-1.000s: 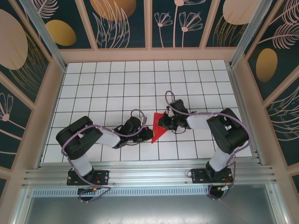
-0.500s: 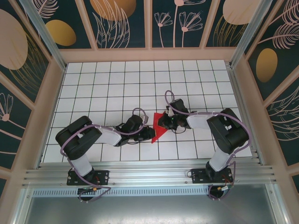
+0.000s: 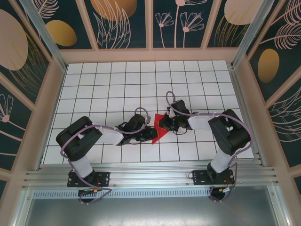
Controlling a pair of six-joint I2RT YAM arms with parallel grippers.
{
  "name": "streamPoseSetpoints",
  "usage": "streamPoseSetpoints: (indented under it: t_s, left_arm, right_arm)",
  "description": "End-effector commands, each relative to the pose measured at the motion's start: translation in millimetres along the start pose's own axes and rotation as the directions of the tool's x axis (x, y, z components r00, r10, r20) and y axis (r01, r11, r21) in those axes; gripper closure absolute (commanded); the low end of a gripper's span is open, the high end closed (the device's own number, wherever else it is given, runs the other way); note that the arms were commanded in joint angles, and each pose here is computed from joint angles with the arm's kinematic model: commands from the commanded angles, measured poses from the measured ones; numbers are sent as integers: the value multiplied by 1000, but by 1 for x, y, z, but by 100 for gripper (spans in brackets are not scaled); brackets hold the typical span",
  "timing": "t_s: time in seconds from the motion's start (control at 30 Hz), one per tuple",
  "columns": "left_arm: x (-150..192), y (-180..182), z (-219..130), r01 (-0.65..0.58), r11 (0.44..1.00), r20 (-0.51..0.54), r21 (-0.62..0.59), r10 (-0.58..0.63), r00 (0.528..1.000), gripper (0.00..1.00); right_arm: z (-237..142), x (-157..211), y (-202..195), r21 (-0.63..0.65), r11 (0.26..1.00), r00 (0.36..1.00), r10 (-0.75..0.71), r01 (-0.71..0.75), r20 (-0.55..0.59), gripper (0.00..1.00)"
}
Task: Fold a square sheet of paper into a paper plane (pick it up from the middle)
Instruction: Fourth fold the wing at the center of the table.
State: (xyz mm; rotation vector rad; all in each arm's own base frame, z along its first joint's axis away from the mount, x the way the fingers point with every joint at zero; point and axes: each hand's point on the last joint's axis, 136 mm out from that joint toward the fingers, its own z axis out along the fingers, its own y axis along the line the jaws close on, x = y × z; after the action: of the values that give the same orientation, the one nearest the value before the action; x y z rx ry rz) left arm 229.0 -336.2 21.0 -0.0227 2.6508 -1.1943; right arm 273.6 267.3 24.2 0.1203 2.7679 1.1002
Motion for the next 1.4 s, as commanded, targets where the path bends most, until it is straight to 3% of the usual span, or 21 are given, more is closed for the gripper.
streamPoseSetpoints:
  t_s: [0.0, 0.2, 0.4, 0.67, 0.9, 1.2, 1.37]
  left_arm:
    - [-30, 28, 11, -25, 993, 118, -114, 38, 992, 77]
    - [-27, 37, 8, 2, 992, 127, -126, 14, 992, 100]
    - [-20, 45, -2, 39, 994, 141, -98, -25, 990, 100]
    - [-8, 36, -2, 35, 999, 85, -22, -33, 996, 100]
    - [-8, 34, -2, 28, 999, 80, -26, -26, 996, 100]
    - [-24, 21, -10, -13, 999, 120, -51, 19, 993, 77]
    - [-29, 21, -11, -35, 995, 127, -89, 47, 991, 71]
  right_arm:
    - [0, 2, 2, -3, 1000, 1000, -21, 21, -17, 87]
    - [-1, -1, 3, 1, 1000, 1000, -25, 25, -10, 87]
    - [-5, -9, 9, 3, 999, 999, -40, 40, 12, 86]
    - [-14, -23, 18, 20, 998, 996, -67, 66, 63, 85]
    - [-2, -25, 20, 4, 997, 997, -74, 74, 27, 85]
    - [7, -22, 3, 52, 997, 999, -49, 48, 8, 88]
    - [7, -20, 1, 56, 997, 999, -48, 48, 7, 88]
